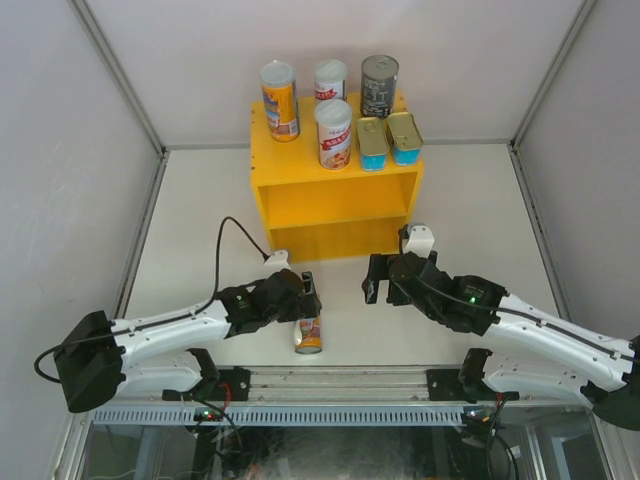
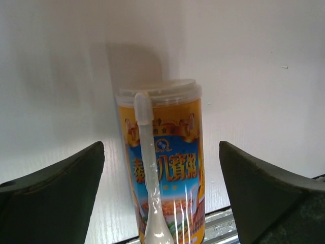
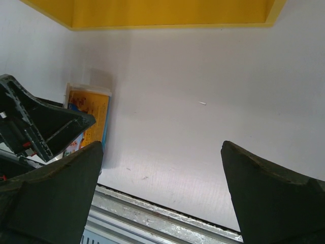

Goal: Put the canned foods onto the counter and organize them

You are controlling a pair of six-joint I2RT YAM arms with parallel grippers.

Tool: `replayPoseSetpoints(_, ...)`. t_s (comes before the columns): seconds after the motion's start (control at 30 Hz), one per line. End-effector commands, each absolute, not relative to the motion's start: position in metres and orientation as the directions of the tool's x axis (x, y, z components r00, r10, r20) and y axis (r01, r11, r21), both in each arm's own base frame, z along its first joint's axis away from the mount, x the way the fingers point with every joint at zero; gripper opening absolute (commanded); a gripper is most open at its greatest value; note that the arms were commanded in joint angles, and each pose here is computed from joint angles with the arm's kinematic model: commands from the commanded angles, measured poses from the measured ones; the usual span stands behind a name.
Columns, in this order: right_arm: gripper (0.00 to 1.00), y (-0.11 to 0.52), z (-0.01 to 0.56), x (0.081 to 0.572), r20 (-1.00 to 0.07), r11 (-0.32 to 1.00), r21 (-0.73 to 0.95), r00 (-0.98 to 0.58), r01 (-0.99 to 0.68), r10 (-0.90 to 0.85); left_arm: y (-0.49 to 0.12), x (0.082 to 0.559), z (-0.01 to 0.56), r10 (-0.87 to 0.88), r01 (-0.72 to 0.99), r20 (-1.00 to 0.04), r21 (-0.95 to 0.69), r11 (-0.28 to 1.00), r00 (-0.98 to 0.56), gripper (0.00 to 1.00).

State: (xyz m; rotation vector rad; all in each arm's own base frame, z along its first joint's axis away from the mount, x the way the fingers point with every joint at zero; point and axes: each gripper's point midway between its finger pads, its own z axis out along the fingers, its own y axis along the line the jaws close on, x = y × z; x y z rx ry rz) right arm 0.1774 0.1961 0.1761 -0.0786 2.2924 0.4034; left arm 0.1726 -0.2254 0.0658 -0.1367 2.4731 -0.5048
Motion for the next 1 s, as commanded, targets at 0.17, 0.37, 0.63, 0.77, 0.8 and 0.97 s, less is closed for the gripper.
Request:
replayPoseSetpoints(0.17,0.99,0.203,0.177,0.186,-0.732,0.939,0.284,-0.676,-0.195,0.081,-0.245,0.19,0.064,-0.2,0.047,-0.544,-0.405,0.913,-0.815,0.98)
replayPoseSetpoints(0.37,0.99,0.201,0.177,0.19,-0.733,0.941,0.281,-0.675,-0.191,0.081,-0.245,0.196,0.055,-0.184,0.044,-0.533,-0.385,0.922,-0.826,0.98)
replayPoseSetpoints(0.63,0.99,0.207,0.17,0.188,-0.71,0.936,0.298,-0.699,-0.19,0.084,-0.249,0.199,0.045,-0.18,0.04,-0.523,-0.381,0.924,-0.833,0.97)
replayPoseSetpoints(0.77,0.99,0.207,0.167,0.185,-0.704,0.934,0.309,-0.703,-0.177,0.1,-0.25,0.204,0.047,-0.176,0.037,-0.534,-0.364,0.931,-0.827,0.97)
replayPoseSetpoints(0.8,0.98,0.207,0.168,0.184,-0.706,0.932,0.315,-0.7,-0.178,0.105,-0.25,0.205,0.047,-0.177,0.035,-0.538,-0.361,0.932,-0.824,0.97)
replayPoseSetpoints(0.97,0.99,0.206,0.164,0.179,-0.703,0.934,0.308,-0.705,-0.183,0.094,-0.249,0.207,0.043,-0.187,0.021,-0.541,-0.355,0.935,-0.82,0.95)
